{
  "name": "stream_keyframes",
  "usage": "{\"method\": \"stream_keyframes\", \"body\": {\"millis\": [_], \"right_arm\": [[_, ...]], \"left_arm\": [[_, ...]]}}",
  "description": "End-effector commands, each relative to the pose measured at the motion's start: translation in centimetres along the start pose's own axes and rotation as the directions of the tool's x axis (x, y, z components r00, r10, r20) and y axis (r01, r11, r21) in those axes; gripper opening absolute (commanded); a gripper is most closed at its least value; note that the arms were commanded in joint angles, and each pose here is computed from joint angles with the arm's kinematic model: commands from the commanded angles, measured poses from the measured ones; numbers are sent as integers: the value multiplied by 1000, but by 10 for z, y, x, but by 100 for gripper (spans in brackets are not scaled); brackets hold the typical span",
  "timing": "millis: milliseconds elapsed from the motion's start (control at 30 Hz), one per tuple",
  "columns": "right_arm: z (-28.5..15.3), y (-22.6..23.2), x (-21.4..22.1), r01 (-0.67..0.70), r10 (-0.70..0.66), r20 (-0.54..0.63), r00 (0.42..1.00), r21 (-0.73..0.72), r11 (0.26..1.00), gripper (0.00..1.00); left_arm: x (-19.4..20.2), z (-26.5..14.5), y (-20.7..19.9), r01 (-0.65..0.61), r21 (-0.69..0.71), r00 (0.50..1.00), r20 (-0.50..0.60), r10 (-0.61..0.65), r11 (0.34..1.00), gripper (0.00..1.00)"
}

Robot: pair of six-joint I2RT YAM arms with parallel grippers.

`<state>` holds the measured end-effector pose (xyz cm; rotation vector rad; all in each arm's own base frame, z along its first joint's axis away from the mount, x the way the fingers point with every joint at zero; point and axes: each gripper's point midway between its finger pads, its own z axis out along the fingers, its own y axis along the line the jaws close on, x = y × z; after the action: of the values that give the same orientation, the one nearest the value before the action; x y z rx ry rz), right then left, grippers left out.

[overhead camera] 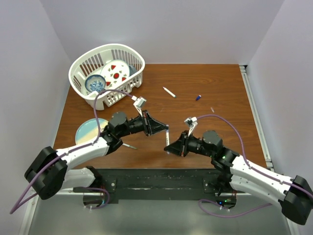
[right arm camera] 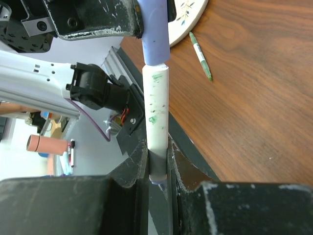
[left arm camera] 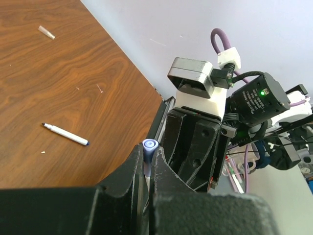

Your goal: Insert the pens into the pen caps

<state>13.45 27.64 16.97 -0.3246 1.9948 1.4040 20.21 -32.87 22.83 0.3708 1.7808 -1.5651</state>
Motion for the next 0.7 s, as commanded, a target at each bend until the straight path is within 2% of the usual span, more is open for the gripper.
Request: {"method": "stream_keyframes", "body": {"millis": [0,33,133,167,267,667], "right_arm": [[6,19,-48,40,-35,159,987,-23,999,0],[7,18,-48,39,-35,159,987,-21,999,0],[6,26,-52,51,-42,172,984,-49,997,0],[5,30,-53,59,-48,171,984,-62,996,0],[1,38,-58,81,-64,189,980,-84,993,0],[-3,54,-54,106,-81,162,983,-154,982,0]], "left_arm": [[12,-7,-19,9,97,999,-40,-5,995,1],[13,-10,-24,24,134,999,-27,-21,991,3],[21,-15,-34,41,203,998,-49,-32,978,26],[22,-17,-36,42,216,998,-50,-32,976,40],[17,-23,-45,22,244,1000,-21,-18,970,55],[5,-12,-50,4,247,1000,-7,-2,969,59]]}}
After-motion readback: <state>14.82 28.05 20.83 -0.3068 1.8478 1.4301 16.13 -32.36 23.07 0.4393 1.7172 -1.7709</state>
